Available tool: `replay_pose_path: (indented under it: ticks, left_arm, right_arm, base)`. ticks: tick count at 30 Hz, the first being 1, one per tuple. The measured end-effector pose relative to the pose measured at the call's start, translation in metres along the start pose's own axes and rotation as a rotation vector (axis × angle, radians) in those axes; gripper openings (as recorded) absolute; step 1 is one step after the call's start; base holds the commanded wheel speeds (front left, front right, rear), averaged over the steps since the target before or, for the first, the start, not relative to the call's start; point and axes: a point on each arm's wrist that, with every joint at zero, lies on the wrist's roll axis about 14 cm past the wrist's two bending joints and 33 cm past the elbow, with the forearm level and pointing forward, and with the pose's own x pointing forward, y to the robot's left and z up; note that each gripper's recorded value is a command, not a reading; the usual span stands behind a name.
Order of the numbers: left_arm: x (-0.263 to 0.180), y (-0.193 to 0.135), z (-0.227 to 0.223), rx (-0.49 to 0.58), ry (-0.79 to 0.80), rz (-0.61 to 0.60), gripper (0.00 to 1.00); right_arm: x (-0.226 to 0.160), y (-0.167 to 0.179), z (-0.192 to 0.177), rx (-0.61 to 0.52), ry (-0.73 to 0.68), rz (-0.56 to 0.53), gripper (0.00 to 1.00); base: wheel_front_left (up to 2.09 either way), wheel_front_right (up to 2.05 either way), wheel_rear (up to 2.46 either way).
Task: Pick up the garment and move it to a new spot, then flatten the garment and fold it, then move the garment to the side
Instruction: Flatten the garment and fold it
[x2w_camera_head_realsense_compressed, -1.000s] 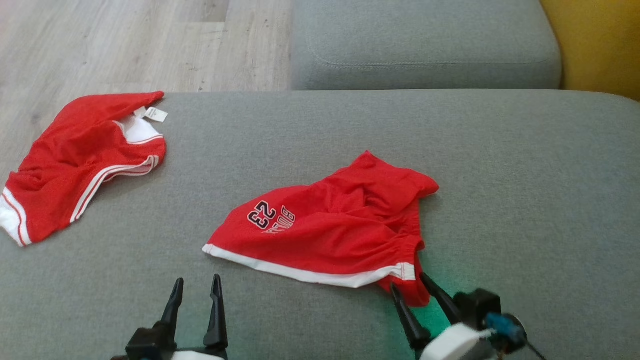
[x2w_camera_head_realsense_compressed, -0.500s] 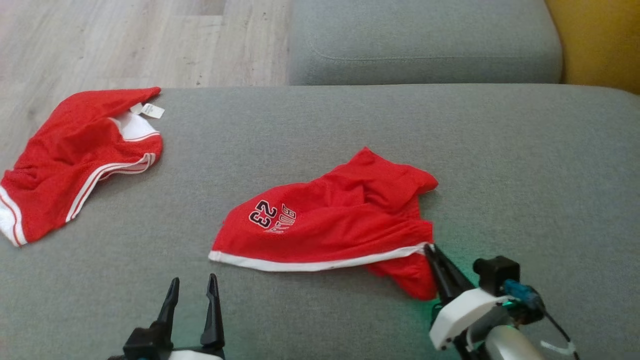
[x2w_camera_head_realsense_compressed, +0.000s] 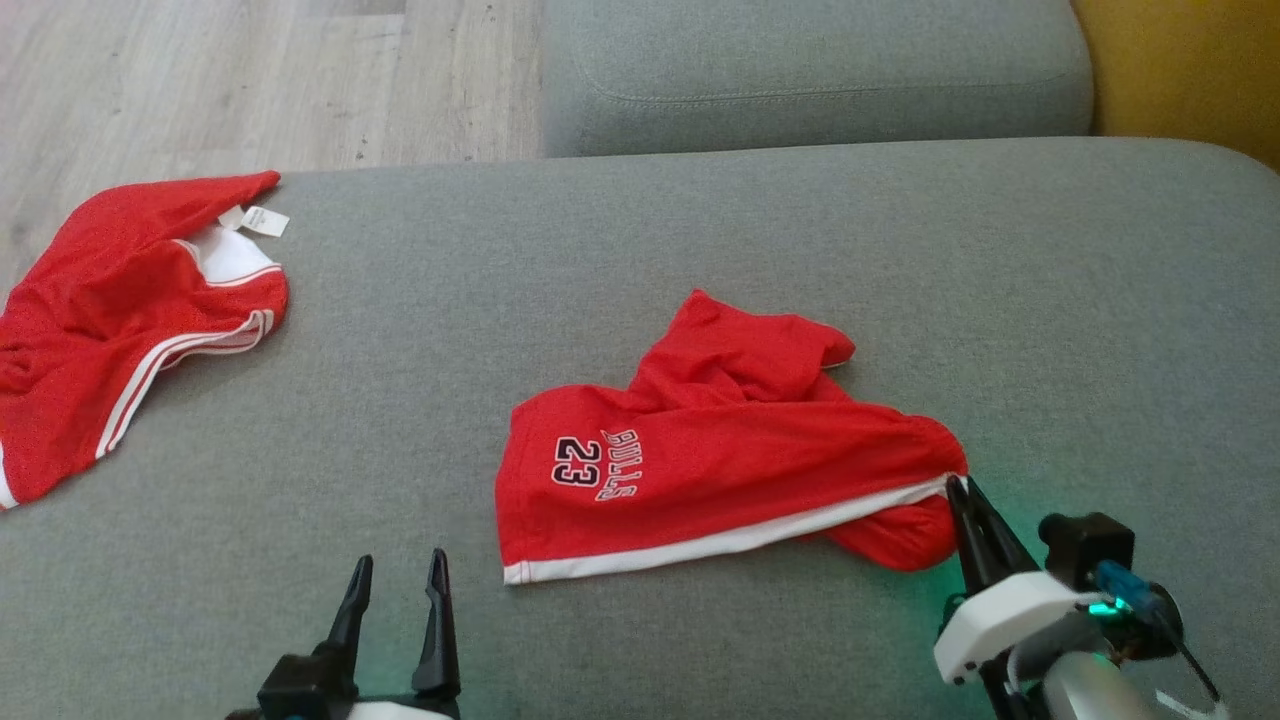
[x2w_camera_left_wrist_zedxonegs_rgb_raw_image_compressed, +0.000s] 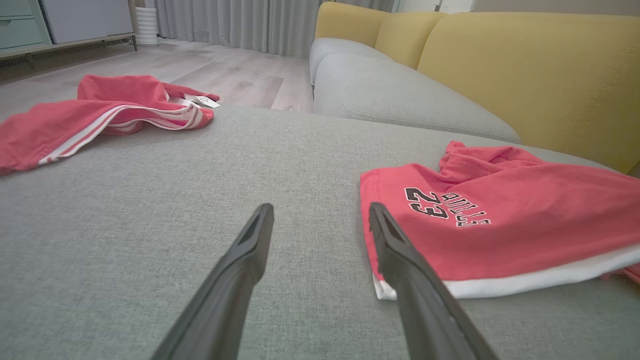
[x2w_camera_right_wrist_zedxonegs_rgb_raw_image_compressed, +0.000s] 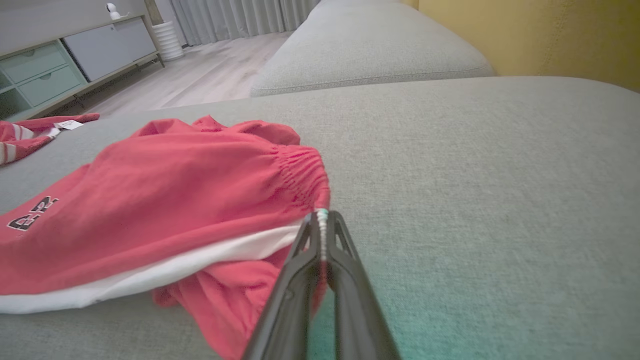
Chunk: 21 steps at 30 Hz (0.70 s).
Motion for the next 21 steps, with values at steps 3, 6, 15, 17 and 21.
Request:
replay_pose_path:
  ticks: [3, 6, 15, 17, 21]
  left_arm:
    - [0.001, -0.003, -0.002, 0.000, 0.006, -0.012, 1.00]
    - [0.002, -0.006, -0.002, -0.002, 0.006, -0.021, 1.00]
    - [0.003, -0.015, 0.001, -0.006, -0.004, -0.054, 1.00]
    - [0.003, -0.016, 0.003, -0.006, -0.008, -0.058, 1.00]
    - [0.002, -0.017, 0.006, -0.005, -0.019, -0.063, 1.00]
  right_arm:
    - [-0.004, -0.006, -0.004, -0.001, 0.007, -0.019, 0.00]
    - [-0.008, -0.008, -0.005, -0.005, 0.005, -0.027, 0.16]
    - [-0.012, -0.010, 0.012, -0.007, -0.057, -0.037, 1.00]
    - [-0.015, -0.011, 0.013, -0.007, -0.071, -0.041, 1.00]
    - [-0.020, -0.010, 0.019, -0.012, -0.101, -0.041, 1.00]
  base:
    - [0.00, 0.00, 0.00]
    - [0.00, 0.00, 0.00]
    - [0.00, 0.00, 0.00]
    - [0.00, 0.00, 0.00]
    - [0.00, 0.00, 0.00]
